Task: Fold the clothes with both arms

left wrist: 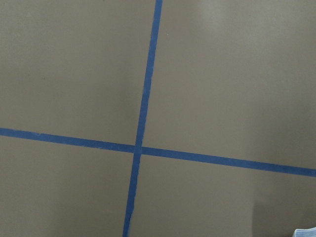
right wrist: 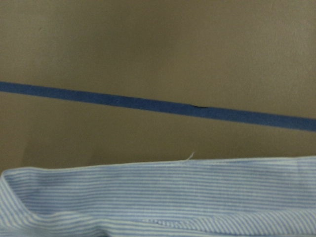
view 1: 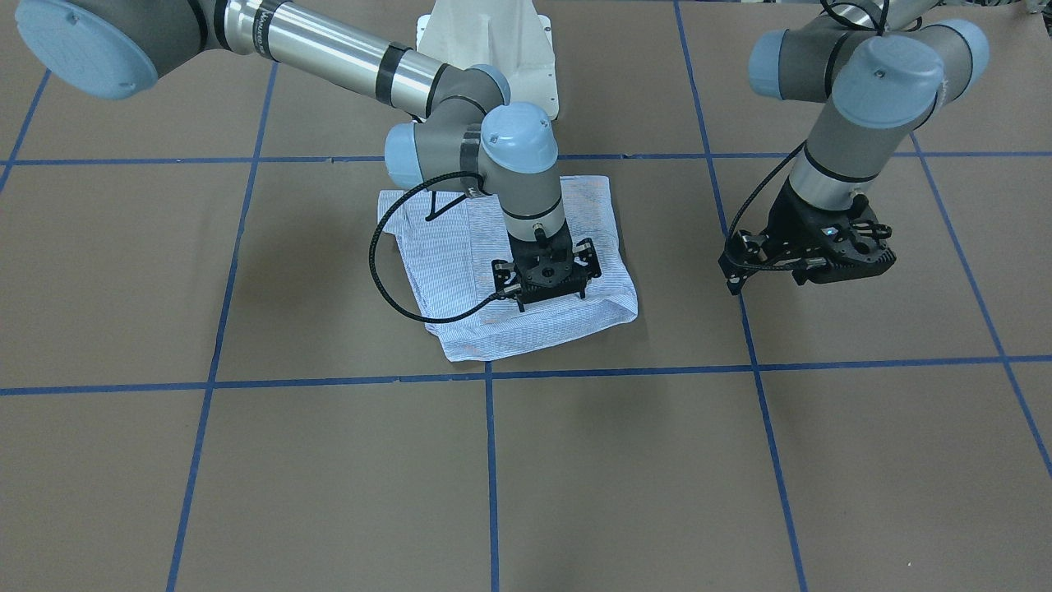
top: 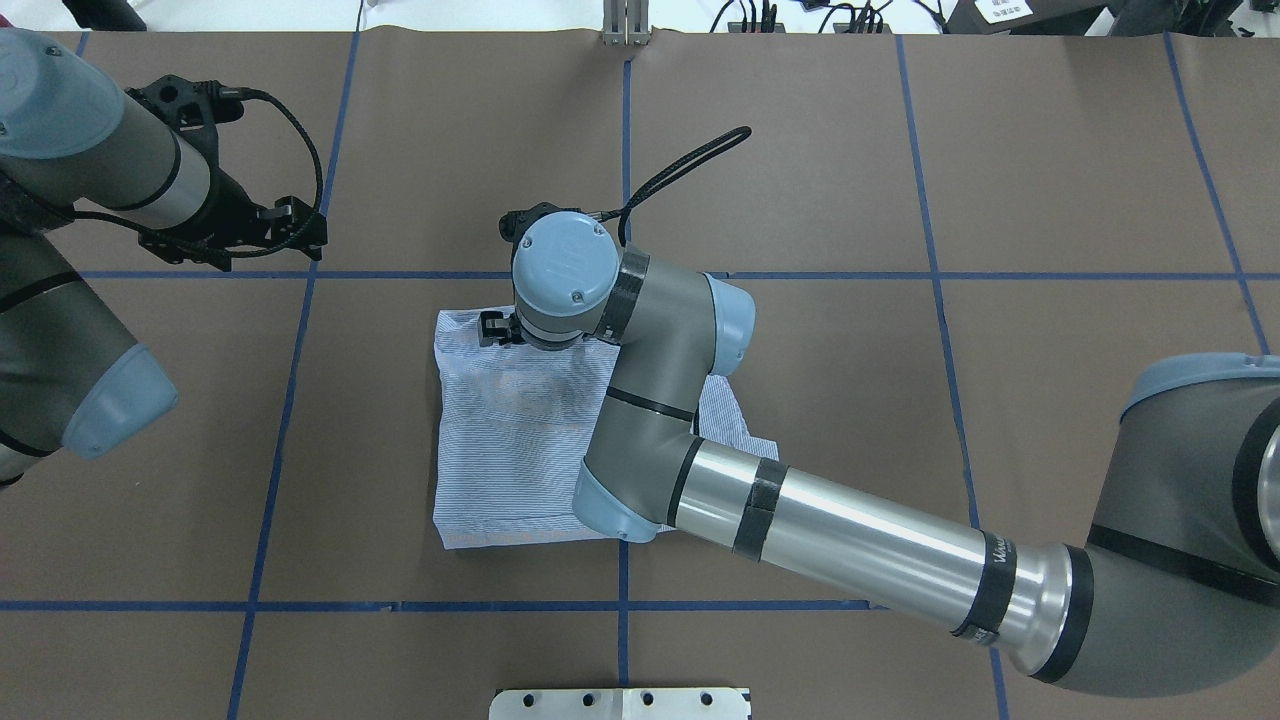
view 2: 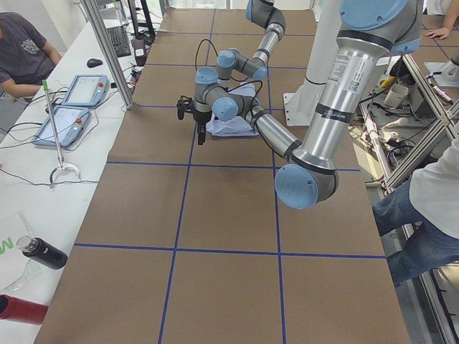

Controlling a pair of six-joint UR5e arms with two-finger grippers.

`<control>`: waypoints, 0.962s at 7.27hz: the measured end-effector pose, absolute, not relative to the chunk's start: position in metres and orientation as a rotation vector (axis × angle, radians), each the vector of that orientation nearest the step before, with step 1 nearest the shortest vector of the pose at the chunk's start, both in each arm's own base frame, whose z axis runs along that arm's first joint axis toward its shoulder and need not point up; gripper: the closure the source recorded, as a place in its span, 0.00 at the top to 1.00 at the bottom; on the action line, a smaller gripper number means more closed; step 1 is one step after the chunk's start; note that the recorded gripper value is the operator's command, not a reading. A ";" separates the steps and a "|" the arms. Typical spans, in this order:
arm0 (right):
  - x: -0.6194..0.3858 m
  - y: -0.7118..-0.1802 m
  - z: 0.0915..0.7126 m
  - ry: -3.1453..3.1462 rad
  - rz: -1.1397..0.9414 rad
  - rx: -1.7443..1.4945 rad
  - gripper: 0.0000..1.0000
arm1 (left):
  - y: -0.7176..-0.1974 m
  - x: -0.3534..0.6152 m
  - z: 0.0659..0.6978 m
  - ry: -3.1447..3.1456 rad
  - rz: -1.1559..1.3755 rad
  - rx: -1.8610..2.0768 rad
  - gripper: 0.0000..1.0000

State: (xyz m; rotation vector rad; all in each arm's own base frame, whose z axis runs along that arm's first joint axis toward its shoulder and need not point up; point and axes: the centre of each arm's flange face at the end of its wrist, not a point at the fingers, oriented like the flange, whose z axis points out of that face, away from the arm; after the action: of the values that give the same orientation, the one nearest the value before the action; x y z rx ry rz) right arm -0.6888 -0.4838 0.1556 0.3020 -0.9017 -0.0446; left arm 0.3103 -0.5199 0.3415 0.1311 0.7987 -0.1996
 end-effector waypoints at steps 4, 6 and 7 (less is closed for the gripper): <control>-0.665 -0.529 0.147 -0.821 -0.017 0.399 1.00 | -0.527 0.299 0.348 0.787 -0.185 0.149 1.00; -0.577 -0.579 0.144 -0.774 -0.041 0.309 1.00 | -0.549 0.258 0.353 0.763 -0.134 0.223 1.00; -0.514 -0.598 0.165 -0.764 -0.074 0.273 1.00 | -0.560 0.226 0.365 0.744 -0.101 0.258 1.00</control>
State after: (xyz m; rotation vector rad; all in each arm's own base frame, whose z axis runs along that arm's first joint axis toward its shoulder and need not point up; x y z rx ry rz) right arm -0.5136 -0.5981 0.1650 0.2731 -0.7643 -0.0737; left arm 0.2263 -0.5597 0.3648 0.2584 0.7435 -0.1012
